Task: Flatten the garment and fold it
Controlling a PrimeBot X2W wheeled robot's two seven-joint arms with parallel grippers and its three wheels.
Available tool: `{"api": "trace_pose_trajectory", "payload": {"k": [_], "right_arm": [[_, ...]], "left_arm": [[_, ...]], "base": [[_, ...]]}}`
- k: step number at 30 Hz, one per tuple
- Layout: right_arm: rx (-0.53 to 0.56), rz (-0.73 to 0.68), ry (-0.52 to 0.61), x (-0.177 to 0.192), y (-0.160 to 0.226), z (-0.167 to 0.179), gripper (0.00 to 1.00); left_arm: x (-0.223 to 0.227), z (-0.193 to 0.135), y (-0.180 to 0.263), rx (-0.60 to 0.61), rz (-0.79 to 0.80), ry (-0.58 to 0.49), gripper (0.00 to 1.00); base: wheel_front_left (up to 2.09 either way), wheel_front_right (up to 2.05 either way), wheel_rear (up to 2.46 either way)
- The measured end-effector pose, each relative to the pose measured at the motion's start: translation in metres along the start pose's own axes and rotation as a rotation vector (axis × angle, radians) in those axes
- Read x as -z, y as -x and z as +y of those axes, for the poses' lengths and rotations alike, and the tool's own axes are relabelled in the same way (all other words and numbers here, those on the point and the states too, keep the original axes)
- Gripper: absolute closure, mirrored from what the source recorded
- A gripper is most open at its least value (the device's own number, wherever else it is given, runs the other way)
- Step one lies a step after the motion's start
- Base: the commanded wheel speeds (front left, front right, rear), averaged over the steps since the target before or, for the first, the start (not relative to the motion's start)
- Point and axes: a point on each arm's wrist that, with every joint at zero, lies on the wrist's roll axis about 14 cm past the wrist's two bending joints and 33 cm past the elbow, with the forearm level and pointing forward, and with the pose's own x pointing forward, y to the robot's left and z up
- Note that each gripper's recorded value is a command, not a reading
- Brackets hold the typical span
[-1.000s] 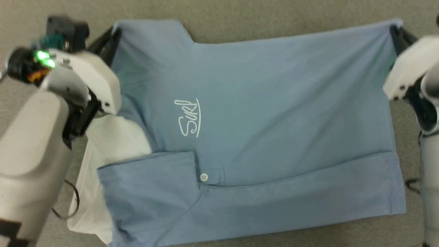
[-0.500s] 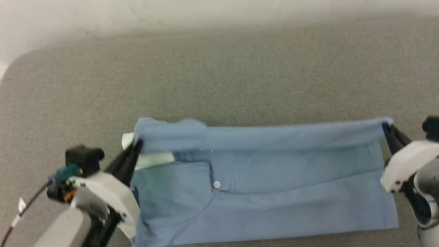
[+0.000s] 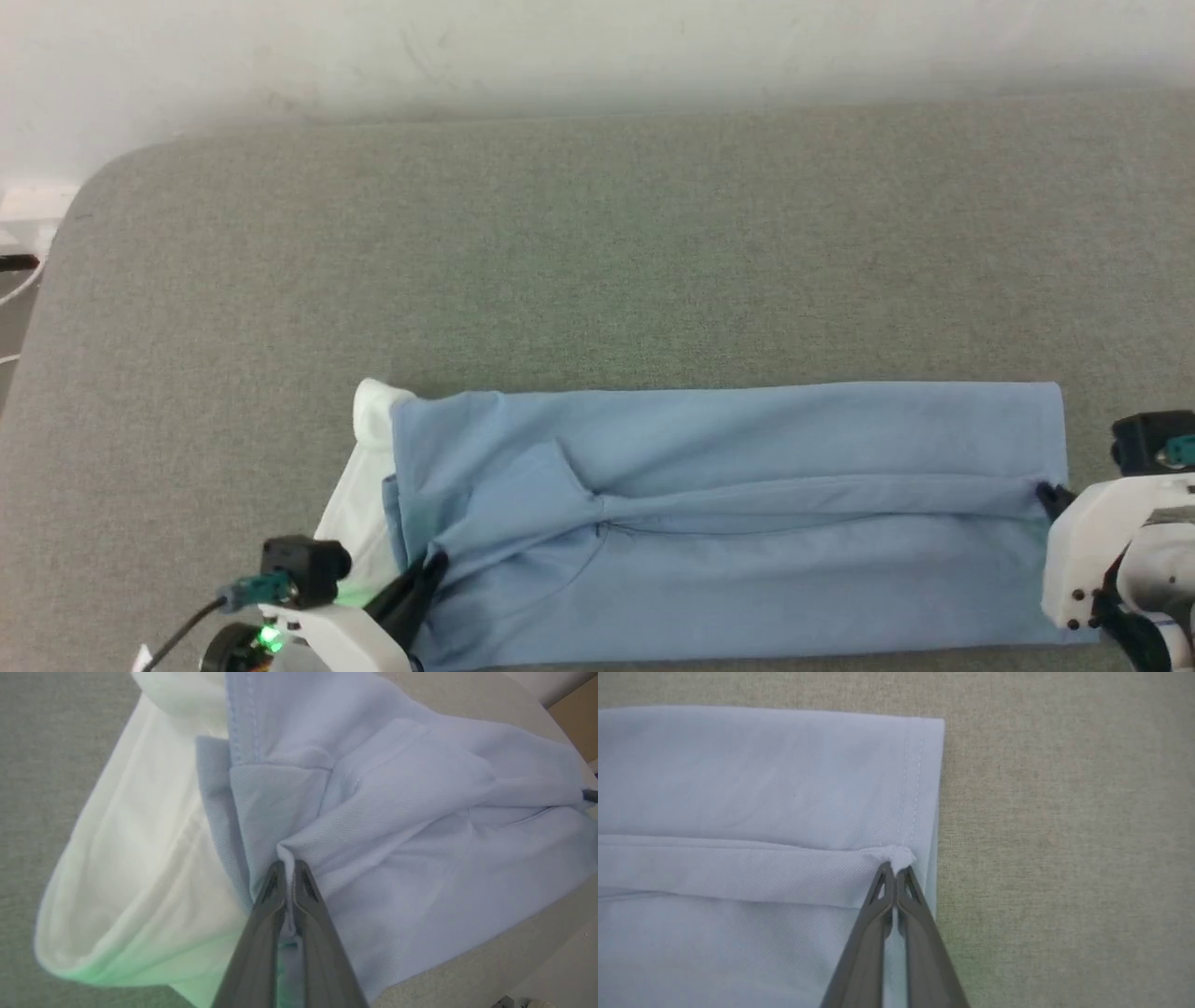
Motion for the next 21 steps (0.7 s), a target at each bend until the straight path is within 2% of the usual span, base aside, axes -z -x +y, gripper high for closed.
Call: {"api": "trace_pose_trajectory", "payload": {"k": [4, 5, 6, 7, 8, 14, 21], "right_arm": [[-0.011, 0.068, -0.002, 0.016, -0.007, 0.004, 1.0], [-0.013, 0.073, -0.005, 0.016, -0.008, 0.005, 0.96], [-0.016, 0.073, -0.007, 0.016, -0.008, 0.006, 0.62], [-0.019, 0.073, -0.013, 0.016, -0.008, 0.006, 0.0], [-0.022, 0.071, -0.02, 0.016, -0.007, 0.007, 0.0], [-0.041, -0.01, -0.109, 0.004, 0.001, 0.01, 0.0], [-0.052, -0.199, -0.137, -0.021, 0.024, 0.015, 0.0]], "left_arm": [[0.015, 0.001, -0.004, 0.001, 0.043, 0.014, 1.0], [0.015, 0.002, -0.005, -0.002, 0.044, 0.015, 1.0], [0.015, 0.002, -0.005, -0.004, 0.04, 0.018, 0.74], [0.013, 0.0, -0.006, -0.001, 0.03, 0.023, 0.04], [0.011, -0.001, -0.005, 0.003, 0.017, 0.024, 0.0], [-0.013, -0.005, 0.0, -0.008, -0.124, 0.018, 0.0], [-0.074, 0.006, 0.015, -0.119, -0.42, -0.099, 0.0]], "base": [[0.0, 0.0, 0.0], [0.0, 0.0, 0.0], [0.0, 0.0, 0.0], [0.0, 0.0, 0.0], [0.0, 0.0, 0.0], [0.0, 0.0, 0.0], [0.0, 0.0, 0.0]]}}
